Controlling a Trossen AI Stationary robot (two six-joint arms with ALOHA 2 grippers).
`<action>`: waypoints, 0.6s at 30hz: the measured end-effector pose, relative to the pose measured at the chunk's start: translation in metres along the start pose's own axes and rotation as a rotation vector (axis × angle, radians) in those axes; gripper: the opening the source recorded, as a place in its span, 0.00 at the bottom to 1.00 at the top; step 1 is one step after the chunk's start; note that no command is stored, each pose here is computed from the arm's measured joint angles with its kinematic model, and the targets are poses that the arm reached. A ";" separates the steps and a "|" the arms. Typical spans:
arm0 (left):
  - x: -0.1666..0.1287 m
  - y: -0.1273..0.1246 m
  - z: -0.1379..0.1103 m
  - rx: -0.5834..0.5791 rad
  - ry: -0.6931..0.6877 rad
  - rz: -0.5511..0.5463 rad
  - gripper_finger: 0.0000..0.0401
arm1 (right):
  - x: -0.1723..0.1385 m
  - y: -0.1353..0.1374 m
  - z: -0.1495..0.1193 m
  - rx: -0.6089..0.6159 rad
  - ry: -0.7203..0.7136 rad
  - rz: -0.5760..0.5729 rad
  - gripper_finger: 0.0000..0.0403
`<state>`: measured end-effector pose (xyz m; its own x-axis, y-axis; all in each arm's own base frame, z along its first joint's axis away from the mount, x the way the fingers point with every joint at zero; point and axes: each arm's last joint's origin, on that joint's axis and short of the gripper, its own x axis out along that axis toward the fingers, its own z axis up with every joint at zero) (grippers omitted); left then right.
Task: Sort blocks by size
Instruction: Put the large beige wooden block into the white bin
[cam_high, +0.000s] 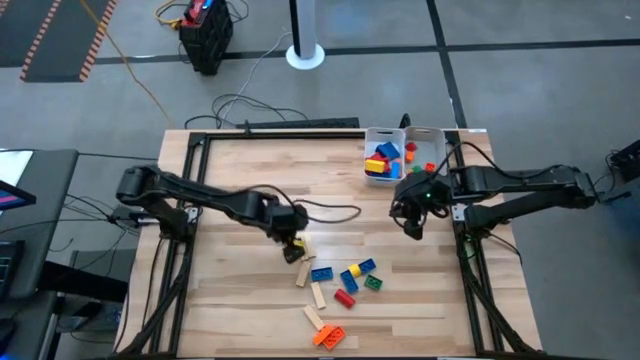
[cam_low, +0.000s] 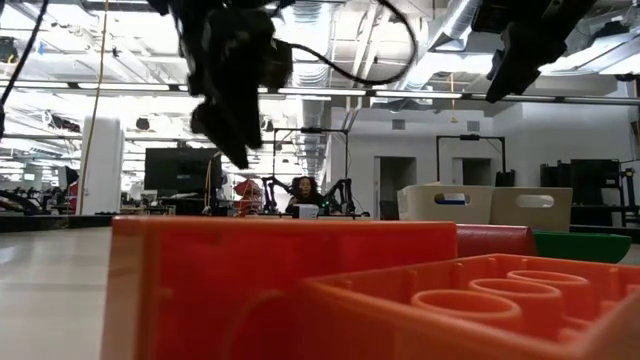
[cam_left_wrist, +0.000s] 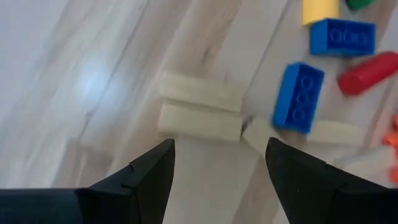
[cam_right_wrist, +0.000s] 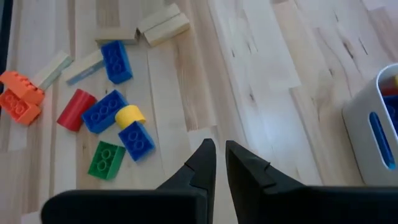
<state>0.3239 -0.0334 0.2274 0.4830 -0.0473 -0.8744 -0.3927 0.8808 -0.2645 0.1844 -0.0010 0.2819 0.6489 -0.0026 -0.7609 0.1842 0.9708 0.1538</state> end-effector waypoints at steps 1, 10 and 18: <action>0.007 -0.004 -0.002 0.024 0.006 -0.003 0.60 | 0.000 -0.001 0.000 0.002 0.000 -0.002 0.17; 0.054 -0.019 -0.008 0.148 0.053 -0.065 0.60 | 0.000 -0.002 0.000 0.005 0.002 -0.008 0.17; 0.071 -0.012 -0.015 0.151 0.131 -0.051 0.60 | -0.002 -0.002 -0.003 0.004 0.019 -0.009 0.17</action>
<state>0.3509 -0.0545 0.1623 0.3892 -0.1462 -0.9095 -0.2437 0.9358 -0.2547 0.1804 -0.0023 0.2816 0.6331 -0.0066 -0.7740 0.1927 0.9698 0.1494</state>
